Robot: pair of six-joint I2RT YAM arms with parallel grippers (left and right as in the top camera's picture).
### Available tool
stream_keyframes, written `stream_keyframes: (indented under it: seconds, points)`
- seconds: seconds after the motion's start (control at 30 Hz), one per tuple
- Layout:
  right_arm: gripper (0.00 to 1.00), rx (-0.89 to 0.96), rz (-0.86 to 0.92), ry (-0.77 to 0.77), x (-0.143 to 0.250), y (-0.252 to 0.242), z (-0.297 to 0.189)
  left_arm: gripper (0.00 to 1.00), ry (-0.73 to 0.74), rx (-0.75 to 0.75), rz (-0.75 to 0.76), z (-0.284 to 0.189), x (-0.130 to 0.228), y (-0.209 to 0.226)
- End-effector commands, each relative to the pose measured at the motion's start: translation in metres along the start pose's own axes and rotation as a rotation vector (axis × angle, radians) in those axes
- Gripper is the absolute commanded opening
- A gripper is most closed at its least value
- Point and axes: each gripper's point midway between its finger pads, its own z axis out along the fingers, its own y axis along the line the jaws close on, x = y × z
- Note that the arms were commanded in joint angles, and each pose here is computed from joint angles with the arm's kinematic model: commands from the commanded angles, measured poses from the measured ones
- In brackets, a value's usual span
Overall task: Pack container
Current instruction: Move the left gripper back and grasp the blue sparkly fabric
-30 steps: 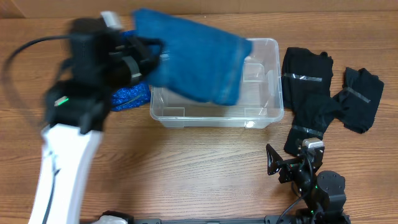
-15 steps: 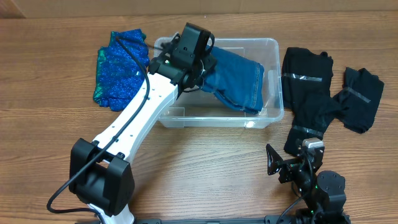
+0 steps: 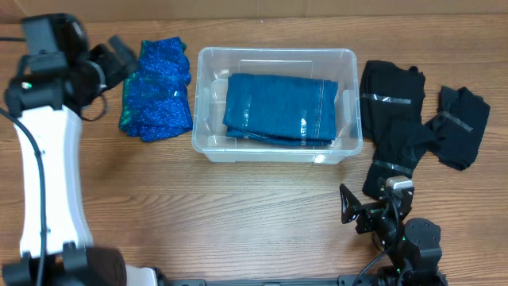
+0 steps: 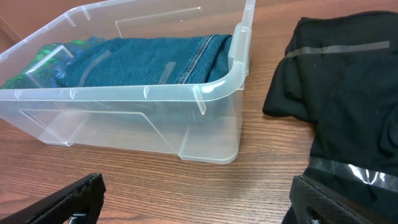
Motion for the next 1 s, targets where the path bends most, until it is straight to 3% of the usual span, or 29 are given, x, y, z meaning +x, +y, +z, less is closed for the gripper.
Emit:
stream_keyframes:
  seconds: [0.0, 0.2, 0.47, 0.5, 0.53, 0.63, 0.73, 0.83, 0.97]
  points:
    - [1.0, -0.002, 0.006, 0.011, 0.004, 0.0, 0.0, 1.0, 0.195, 0.046, 0.083, 0.065, 0.016, 0.048]
    - [1.0, -0.001, 0.006, 0.011, 0.004, 0.0, 0.0, 1.0, 0.397, 0.154, -0.025, 0.157, 0.056, 0.092]
    - [1.0, -0.001, 0.006, 0.011, 0.004, 0.0, 0.0, 1.0, 0.422, 0.227, 0.078, 0.212, 0.079, 0.079]
    - [1.0, -0.001, 0.006, 0.011, 0.004, 0.0, 0.0, 0.93, 0.424, 0.212, 0.091, 0.216, 0.082, 0.079]
    - [1.0, -0.001, 0.006, 0.011, 0.004, 0.0, 0.0, 0.75, 0.429, 0.176, 0.109, 0.22, 0.085, 0.081]
    - [1.0, -0.002, 0.006, 0.011, 0.004, 0.0, 0.0, 0.39, 0.438, 0.133, 0.135, 0.224, 0.09, 0.081]
    - [1.0, -0.002, 0.006, 0.011, 0.004, 0.0, 0.0, 0.13, 0.453, 0.098, 0.169, 0.223, 0.095, 0.085]
    - [1.0, -0.001, 0.006, 0.011, 0.004, 0.0, 0.0, 0.04, 0.489, 0.094, 0.144, 0.204, 0.086, 0.085]
    - [1.0, -0.001, 0.006, 0.011, 0.004, 0.0, 0.0, 0.04, 0.479, 0.134, 0.132, 0.137, 0.043, 0.047]
